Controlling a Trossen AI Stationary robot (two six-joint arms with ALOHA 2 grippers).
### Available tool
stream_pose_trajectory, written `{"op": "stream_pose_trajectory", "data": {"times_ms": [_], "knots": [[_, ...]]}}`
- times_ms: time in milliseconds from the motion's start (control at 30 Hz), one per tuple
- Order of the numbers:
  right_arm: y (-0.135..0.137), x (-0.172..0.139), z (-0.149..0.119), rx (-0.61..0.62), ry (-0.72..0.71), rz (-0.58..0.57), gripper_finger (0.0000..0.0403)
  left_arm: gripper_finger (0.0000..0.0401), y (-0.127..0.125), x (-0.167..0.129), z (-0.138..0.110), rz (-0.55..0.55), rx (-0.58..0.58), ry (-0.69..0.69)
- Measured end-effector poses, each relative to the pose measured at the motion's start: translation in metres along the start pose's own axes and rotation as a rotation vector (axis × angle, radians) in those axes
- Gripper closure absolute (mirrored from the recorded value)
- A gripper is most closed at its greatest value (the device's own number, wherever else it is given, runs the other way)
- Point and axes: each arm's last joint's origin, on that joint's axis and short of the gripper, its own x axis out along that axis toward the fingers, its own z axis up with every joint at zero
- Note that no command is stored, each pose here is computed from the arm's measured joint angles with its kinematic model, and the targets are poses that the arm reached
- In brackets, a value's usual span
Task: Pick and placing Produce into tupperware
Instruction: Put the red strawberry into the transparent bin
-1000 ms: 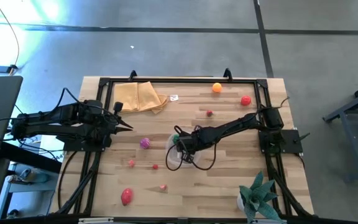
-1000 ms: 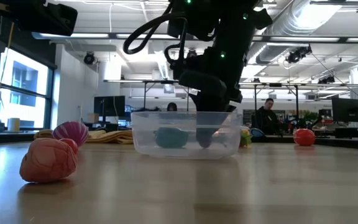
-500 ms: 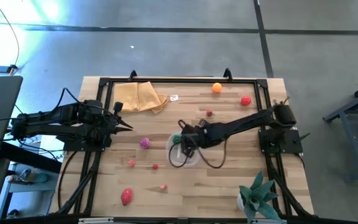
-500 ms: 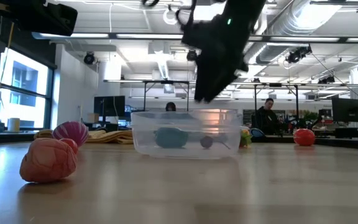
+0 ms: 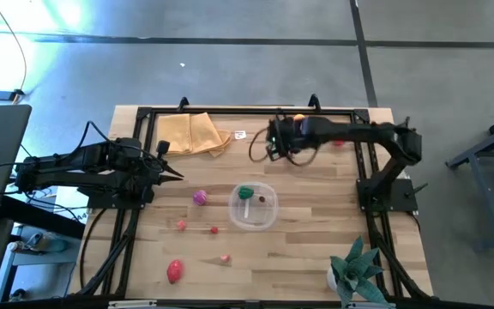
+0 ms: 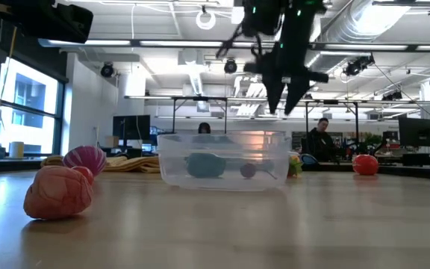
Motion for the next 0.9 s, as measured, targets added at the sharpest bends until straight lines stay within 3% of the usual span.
{"op": "stream_pose_trajectory", "data": {"times_ms": [167, 400, 900], "knots": [[-0.007, 0.029, 0.016, -0.002, 0.087, 0.022, 0.0234, 0.0377, 0.000, 0.000, 0.000, 0.000, 0.000, 0.000], [-0.001, 0.057, 0.016, -0.013, 0.141, -0.020, 0.0229, 0.0377, 0.000, 0.000, 0.000, 0.000, 0.000, 0.000], [0.004, 0.062, 0.012, 0.018, 0.099, -0.077, 0.0178, 0.0377, 0.000, 0.000, 0.000, 0.000, 0.000, 0.000]]}}
